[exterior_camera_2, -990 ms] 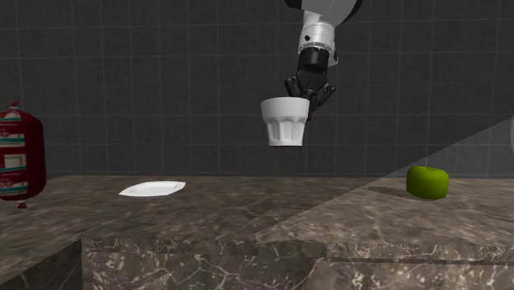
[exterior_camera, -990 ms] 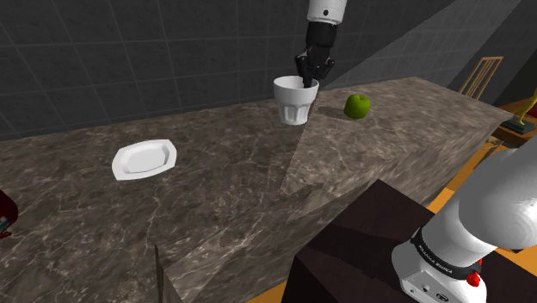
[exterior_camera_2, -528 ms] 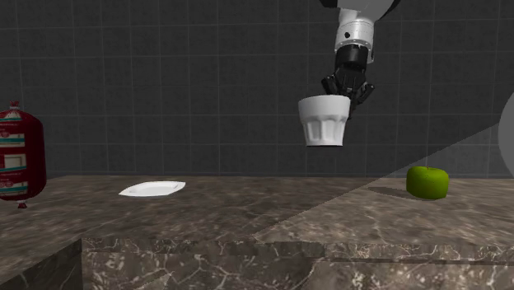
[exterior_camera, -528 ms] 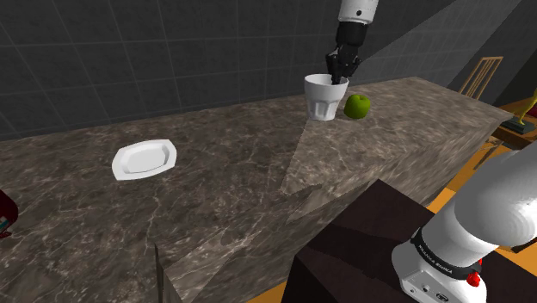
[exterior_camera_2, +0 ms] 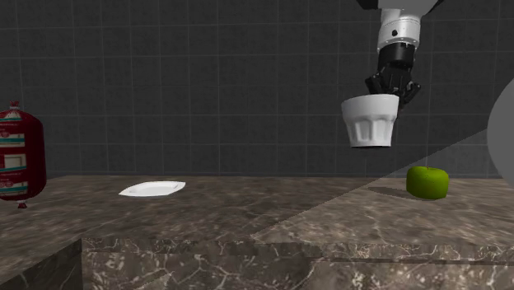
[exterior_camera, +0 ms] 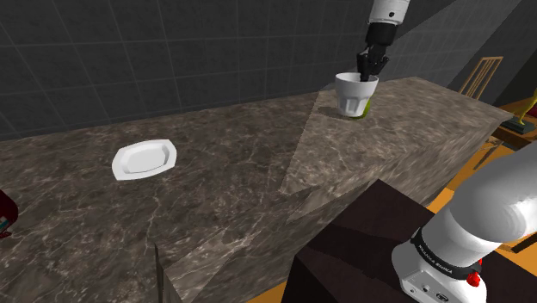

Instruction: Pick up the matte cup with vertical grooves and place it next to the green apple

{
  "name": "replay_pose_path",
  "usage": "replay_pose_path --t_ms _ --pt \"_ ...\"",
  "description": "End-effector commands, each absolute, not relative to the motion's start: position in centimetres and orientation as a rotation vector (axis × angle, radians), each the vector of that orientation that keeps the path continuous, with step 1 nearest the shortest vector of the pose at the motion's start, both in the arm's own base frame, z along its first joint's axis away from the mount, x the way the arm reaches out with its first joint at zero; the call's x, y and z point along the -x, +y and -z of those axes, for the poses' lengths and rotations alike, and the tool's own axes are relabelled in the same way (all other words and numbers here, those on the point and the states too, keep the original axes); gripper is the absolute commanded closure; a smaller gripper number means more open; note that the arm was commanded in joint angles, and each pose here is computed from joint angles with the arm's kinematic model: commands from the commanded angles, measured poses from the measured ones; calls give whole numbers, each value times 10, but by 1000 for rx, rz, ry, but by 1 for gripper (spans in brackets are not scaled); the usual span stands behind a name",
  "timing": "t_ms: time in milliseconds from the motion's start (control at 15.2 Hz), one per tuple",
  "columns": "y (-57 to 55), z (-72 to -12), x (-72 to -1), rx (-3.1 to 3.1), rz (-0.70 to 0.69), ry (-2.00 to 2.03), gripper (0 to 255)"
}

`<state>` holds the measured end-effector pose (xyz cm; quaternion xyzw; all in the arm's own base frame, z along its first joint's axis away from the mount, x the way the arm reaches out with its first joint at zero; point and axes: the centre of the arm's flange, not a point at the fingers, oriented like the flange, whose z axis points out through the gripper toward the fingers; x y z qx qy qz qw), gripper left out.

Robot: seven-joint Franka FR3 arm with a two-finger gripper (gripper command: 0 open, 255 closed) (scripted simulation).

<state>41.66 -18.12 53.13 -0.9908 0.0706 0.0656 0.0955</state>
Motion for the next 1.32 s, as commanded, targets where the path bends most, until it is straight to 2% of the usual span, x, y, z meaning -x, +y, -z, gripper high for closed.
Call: replay_pose_path --t_ms 0,528,1254 --pt "-206 -532 -403 2936 -194 207 255" --pt "-313 -532 -361 2936 -194 207 255" --pt "-313 -474 -361 2936 -194 207 255"
